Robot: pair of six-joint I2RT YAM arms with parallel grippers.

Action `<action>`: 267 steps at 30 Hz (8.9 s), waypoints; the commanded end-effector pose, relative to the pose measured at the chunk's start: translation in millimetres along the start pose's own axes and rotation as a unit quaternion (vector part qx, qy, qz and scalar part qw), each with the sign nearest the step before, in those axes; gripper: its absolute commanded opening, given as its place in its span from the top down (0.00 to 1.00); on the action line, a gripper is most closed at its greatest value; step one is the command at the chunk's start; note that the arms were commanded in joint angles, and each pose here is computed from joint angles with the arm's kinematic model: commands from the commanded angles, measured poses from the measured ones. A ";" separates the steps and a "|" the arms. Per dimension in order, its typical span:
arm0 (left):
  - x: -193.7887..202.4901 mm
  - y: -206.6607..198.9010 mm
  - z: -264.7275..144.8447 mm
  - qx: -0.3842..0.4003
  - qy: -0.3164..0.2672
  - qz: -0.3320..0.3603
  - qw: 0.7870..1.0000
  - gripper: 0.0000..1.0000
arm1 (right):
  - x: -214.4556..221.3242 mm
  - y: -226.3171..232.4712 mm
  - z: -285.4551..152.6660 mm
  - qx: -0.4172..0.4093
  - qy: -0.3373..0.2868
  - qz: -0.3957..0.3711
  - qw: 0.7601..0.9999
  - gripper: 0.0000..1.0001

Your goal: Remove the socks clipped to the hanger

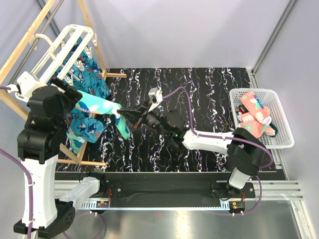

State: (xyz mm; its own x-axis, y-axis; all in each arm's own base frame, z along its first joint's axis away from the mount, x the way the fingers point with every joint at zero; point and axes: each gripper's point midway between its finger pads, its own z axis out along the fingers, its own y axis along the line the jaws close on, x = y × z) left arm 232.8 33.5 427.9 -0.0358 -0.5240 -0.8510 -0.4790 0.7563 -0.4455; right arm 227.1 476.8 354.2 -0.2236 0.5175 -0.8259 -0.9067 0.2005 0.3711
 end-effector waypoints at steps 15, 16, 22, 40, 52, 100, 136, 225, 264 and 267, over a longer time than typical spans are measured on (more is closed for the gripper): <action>-27.5 9.5 20.7 -0.047 -0.110 -0.074 0.990 0.44 | -45.9 17.6 -0.6 -0.031 -0.061 0.014 0.998 1.00; -30.0 7.0 20.7 -0.042 -0.115 -0.079 0.989 0.46 | -45.1 18.4 -0.5 -0.032 -0.060 0.015 0.998 1.00; -31.6 3.6 26.3 -0.043 -0.121 -0.082 0.988 0.46 | -46.1 18.5 -0.9 -0.033 -0.061 0.016 0.997 1.00; -25.3 9.1 30.9 -0.049 -0.133 -0.108 0.984 0.34 | -46.9 17.5 -2.5 -0.036 -0.061 0.022 0.997 1.00; -29.0 -8.3 31.4 -0.012 -0.124 -0.103 0.987 0.25 | -43.8 -4.2 -3.5 0.021 -0.069 0.060 0.996 1.00; -40.3 -6.3 18.5 0.005 -0.146 -0.136 0.980 0.67 | -60.9 -10.5 -16.2 0.044 -0.099 0.084 0.991 1.00; 26.1 -61.5 -18.9 0.199 0.054 0.005 0.979 0.32 | -202.9 -158.4 -123.0 0.365 -0.107 -0.006 0.925 1.00; 217.4 -85.9 -31.2 0.428 0.222 0.247 0.840 0.13 | -210.7 -271.5 -533.8 0.859 0.013 0.091 0.504 0.42; 171.3 -113.3 -41.5 0.434 0.204 0.218 0.850 0.11 | -234.3 -289.0 -552.9 0.858 -0.062 0.097 0.501 0.43; 150.6 -115.3 -43.4 0.423 0.184 0.220 0.860 0.11 | -236.8 -289.5 -521.3 0.811 -0.042 0.100 0.575 0.43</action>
State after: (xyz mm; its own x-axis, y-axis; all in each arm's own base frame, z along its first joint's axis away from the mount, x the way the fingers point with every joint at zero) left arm 244.6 -153.9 331.0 -0.4551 -0.0555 -0.8887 0.4545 0.8437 -0.2854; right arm 347.6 -159.6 201.2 -0.1237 0.6962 -0.7071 0.7811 0.5078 0.3633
